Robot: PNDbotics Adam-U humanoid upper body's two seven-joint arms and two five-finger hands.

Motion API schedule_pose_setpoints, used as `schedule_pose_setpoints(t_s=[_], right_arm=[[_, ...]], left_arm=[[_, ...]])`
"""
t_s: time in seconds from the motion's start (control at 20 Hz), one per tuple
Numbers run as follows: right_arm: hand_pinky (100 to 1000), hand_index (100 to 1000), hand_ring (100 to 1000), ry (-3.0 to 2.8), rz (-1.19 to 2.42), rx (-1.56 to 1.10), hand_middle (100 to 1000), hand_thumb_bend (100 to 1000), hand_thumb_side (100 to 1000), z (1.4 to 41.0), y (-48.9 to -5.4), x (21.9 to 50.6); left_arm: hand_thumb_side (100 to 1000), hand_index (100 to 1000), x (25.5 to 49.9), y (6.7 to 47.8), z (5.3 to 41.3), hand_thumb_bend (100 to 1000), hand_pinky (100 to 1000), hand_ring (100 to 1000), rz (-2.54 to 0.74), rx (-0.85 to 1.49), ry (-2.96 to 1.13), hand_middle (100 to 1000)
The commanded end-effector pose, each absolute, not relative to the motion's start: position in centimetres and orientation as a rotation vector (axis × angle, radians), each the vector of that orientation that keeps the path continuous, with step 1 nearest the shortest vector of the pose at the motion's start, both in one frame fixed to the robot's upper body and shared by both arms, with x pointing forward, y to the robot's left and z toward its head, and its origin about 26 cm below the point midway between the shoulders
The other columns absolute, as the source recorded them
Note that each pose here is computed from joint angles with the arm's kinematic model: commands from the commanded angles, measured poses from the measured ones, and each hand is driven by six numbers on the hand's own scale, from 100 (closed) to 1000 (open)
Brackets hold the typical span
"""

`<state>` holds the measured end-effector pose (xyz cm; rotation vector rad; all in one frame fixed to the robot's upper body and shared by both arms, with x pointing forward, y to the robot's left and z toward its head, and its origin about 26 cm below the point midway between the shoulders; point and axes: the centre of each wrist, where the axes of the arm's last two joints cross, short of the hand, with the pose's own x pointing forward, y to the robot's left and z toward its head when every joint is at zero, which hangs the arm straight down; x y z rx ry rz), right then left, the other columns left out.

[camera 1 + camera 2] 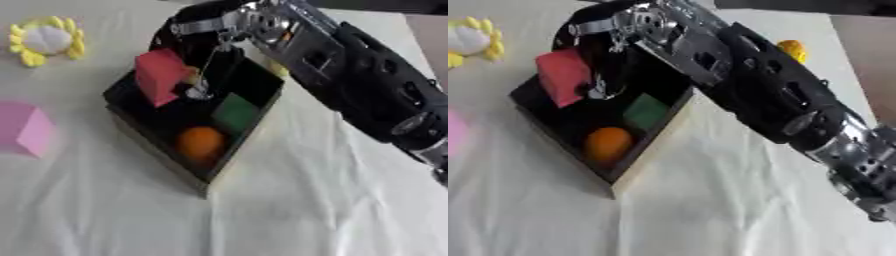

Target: Pick up objects on the table and place them in the box.

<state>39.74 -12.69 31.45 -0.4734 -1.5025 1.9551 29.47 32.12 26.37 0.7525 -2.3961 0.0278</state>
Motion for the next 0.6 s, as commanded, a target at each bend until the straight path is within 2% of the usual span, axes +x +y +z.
schedule_pose_setpoints(t_s=[0.05, 0.15, 0.25, 0.5, 0.6], right_arm=[[858, 819, 873, -1.517, 1.968, -0.498, 783, 169, 302, 32.2, -13.1, 40.1], [889, 845, 934, -1.508, 1.984, -0.512, 843, 259, 362, 32.2, -13.4, 40.3], [909, 867, 959, -1.497, 1.996, -0.552, 870, 342, 383, 32.2, -13.7, 40.4], [921, 890, 970, -1.508, 1.985, -0.629, 878, 409, 410, 32.4, -14.3, 40.3], [922, 899, 967, -1.521, 1.974, -0.648, 871, 440, 374, 32.7, -14.4, 40.1]], left_arm=[[545, 883, 29.2, 32.1, 27.4, 212, 807, 717, 0.013, 0.756, -2.429, 716], [545, 883, 29.2, 32.1, 27.3, 212, 807, 716, 0.014, 0.756, -2.428, 716], [547, 883, 29.2, 32.1, 27.2, 210, 807, 716, 0.017, 0.757, -2.425, 716], [548, 883, 29.1, 32.1, 27.1, 210, 807, 716, 0.021, 0.758, -2.418, 716], [549, 883, 29.1, 32.2, 27.1, 210, 807, 716, 0.024, 0.759, -2.416, 716]])
